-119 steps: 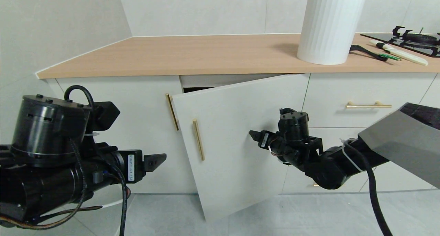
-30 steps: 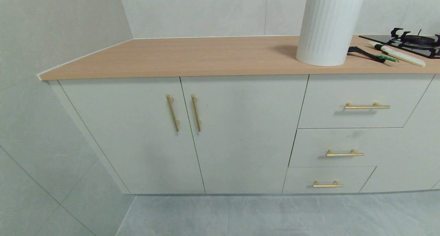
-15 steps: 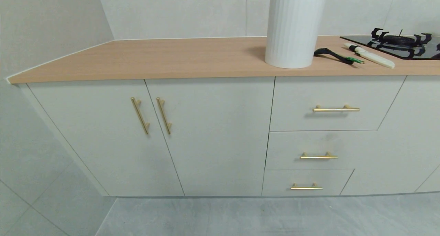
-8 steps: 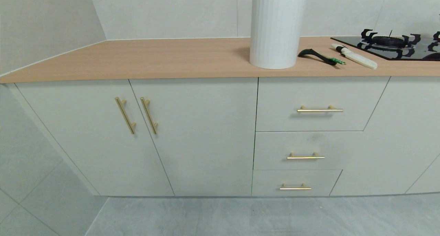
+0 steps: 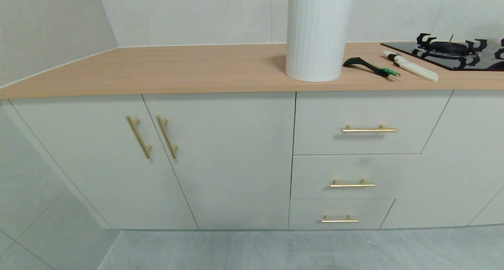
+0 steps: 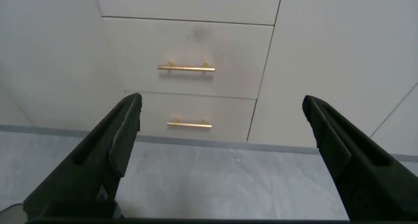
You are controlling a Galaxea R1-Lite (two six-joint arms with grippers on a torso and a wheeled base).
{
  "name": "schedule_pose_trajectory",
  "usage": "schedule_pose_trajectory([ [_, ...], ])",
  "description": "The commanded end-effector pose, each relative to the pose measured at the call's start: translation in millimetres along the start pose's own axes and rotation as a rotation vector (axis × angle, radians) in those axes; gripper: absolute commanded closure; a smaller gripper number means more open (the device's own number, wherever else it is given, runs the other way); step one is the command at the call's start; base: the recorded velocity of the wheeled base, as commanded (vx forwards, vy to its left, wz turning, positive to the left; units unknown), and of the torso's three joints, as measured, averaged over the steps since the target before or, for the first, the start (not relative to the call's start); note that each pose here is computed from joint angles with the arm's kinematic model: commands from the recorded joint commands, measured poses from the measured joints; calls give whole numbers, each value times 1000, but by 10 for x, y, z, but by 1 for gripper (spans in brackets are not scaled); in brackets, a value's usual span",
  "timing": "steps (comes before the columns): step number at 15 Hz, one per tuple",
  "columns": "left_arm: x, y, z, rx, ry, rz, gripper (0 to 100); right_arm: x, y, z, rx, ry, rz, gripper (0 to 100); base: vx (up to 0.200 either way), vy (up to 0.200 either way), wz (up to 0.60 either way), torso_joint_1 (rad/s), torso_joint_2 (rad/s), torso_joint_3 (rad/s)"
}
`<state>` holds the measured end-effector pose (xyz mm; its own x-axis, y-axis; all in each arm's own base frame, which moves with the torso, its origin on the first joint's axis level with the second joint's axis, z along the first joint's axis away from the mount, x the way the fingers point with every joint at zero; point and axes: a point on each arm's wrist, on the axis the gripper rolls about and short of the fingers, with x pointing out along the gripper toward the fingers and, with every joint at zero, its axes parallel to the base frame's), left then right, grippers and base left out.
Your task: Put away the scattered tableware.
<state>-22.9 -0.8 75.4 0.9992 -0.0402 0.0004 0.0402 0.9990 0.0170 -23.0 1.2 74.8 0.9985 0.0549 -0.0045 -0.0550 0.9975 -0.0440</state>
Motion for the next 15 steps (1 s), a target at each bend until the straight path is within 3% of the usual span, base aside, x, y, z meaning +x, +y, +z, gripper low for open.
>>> schedule_pose_trajectory([
  [1,1,0,-1,0,2,0,0,1,0,0,0,2,2,0,0,0,0,0,0,0],
  [12,1,0,0,-2,0,0,0,0,-1,14,-5,-9,1,0,0,0,0,0,0,0],
  [14,1,0,-1,0,2,0,0,-76,-7,311,-8,-135,13,0,0,0,0,0,0,0],
  [15,1,0,-1,-2,2,0,0,-55,-4,305,-8,-95,41,0,0,0,0,0,0,0],
])
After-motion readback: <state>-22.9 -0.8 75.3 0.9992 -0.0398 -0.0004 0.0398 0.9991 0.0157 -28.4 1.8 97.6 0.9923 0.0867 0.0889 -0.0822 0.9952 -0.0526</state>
